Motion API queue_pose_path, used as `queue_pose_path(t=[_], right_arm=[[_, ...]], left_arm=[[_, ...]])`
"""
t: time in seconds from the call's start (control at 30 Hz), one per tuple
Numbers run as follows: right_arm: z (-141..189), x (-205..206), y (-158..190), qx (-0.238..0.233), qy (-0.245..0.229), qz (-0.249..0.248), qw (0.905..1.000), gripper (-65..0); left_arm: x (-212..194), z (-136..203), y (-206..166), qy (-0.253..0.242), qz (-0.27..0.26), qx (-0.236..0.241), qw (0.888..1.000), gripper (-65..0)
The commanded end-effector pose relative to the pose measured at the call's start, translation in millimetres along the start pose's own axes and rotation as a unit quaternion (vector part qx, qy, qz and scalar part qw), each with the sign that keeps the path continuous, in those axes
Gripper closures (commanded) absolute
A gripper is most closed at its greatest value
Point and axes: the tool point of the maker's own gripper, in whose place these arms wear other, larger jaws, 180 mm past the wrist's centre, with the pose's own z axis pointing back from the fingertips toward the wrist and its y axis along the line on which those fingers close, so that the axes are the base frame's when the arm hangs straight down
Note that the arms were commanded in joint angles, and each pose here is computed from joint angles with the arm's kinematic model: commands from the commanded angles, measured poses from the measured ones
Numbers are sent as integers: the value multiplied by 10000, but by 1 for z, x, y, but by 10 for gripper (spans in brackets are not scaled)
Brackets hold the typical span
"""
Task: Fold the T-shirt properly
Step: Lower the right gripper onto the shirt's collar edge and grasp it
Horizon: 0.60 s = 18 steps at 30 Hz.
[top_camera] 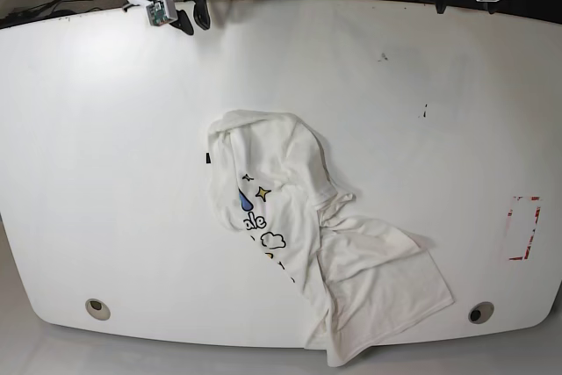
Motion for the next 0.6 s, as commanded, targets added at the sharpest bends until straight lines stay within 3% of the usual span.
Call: queue_pose_path(t=[0.0, 0.27, 0.47, 0.57], right_arm=[[-4, 16, -3, 92, -32, 245, 9997, -173], [-39, 51, -23, 6, 193, 649, 9977, -179], [-57, 79, -33, -57, 243, 781, 9966, -361], [-63, 93, -31, 131, 141, 638, 9978, -412]], left_arm=[[5, 4, 0, -102, 42, 48, 9999, -579], [21, -9, -1, -372, 70, 55, 9993, -579], [30, -15, -2, -512, 72, 48, 9987, -582], [36, -19, -1, -614, 80, 70, 9981, -583]])
